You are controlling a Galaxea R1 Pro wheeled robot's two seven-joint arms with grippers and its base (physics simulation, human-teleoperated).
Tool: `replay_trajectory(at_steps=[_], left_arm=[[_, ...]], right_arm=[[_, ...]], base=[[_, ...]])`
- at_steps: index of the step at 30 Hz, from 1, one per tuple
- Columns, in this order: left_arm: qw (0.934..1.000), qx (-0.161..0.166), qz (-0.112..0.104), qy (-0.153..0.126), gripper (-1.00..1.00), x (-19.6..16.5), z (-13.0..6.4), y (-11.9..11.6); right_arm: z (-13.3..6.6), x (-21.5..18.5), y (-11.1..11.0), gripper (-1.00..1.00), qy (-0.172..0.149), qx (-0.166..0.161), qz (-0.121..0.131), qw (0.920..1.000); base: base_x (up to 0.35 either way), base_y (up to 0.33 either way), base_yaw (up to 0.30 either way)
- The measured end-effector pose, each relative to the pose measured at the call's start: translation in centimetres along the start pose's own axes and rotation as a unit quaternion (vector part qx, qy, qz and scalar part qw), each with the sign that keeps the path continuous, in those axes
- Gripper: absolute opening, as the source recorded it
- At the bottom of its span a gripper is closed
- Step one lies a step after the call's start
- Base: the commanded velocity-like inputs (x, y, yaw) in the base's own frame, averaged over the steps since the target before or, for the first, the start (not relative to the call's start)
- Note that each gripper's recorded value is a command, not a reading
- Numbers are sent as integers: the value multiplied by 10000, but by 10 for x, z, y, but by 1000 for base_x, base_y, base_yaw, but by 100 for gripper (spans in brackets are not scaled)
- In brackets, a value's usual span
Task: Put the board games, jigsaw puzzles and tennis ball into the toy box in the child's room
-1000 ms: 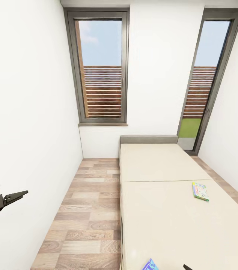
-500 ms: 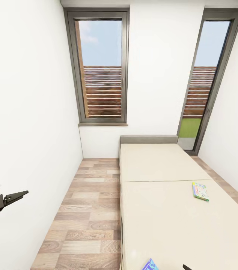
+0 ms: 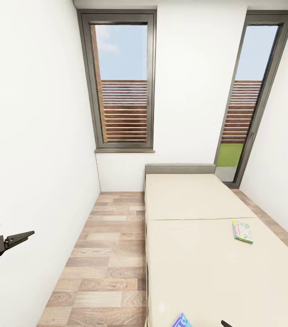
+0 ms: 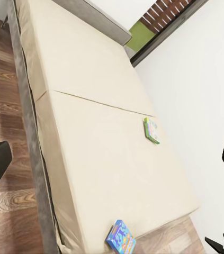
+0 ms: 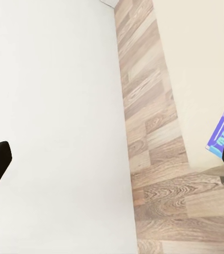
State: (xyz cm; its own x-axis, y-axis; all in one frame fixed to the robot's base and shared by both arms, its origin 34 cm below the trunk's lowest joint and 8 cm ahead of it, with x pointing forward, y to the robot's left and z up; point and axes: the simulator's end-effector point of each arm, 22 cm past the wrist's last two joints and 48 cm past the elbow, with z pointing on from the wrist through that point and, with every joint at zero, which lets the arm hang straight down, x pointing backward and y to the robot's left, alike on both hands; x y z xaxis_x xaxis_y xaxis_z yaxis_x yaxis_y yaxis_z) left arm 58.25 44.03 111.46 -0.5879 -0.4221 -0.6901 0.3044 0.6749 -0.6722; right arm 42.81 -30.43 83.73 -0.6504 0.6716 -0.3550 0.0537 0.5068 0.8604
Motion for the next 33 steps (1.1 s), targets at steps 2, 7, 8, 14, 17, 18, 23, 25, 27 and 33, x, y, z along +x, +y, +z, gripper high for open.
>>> replay_trajectory(at_steps=[2, 7, 8, 14, 17, 18, 23, 25, 27, 33], left_arm=[[10000, -1, 0, 2, 100, 0, 0, 0], [10000, 0, 1, 4, 100, 0, 0, 0], [10000, 1, 1, 3, 100, 0, 0, 0], [10000, 0, 1, 6, 100, 0, 0, 0], [10000, 1, 1, 5, 100, 0, 0, 0], [10000, 1, 2, 6, 100, 0, 0, 0], [10000, 1, 2, 7, 100, 0, 0, 0], [10000, 1, 1, 7, 100, 0, 0, 0], [10000, 0, 1, 8, 100, 0, 1, 0], [10000, -1, 0, 6, 100, 0, 0, 0]], right_arm=[[0, 0, 0, 100, 5, 2, 1, 10000], [1, 2, 1, 100, 32, -5, -6, 10000], [1, 2, 1, 100, 35, -6, -7, 10000], [2, 3, 1, 100, 51, -12, -12, 10000], [2, 3, 1, 100, 54, -16, -12, 10000], [2, 3, 1, 100, 54, -18, -14, 10000], [2, 3, 2, 100, 54, -20, -17, 10000], [2, 3, 2, 100, 54, -20, -18, 10000], [2, 3, 2, 100, 54, -21, -20, 10000], [2, 3, 2, 100, 58, -25, -27, 10000]], base=[[0, 0, 0], [0, 0, 0], [0, 0, 0], [0, 0, 0], [0, 0, 0], [0, 0, 0], [-13, -17, 0], [-69, -59, 0], [-124, -83, 0], [-194, -85, 0]])
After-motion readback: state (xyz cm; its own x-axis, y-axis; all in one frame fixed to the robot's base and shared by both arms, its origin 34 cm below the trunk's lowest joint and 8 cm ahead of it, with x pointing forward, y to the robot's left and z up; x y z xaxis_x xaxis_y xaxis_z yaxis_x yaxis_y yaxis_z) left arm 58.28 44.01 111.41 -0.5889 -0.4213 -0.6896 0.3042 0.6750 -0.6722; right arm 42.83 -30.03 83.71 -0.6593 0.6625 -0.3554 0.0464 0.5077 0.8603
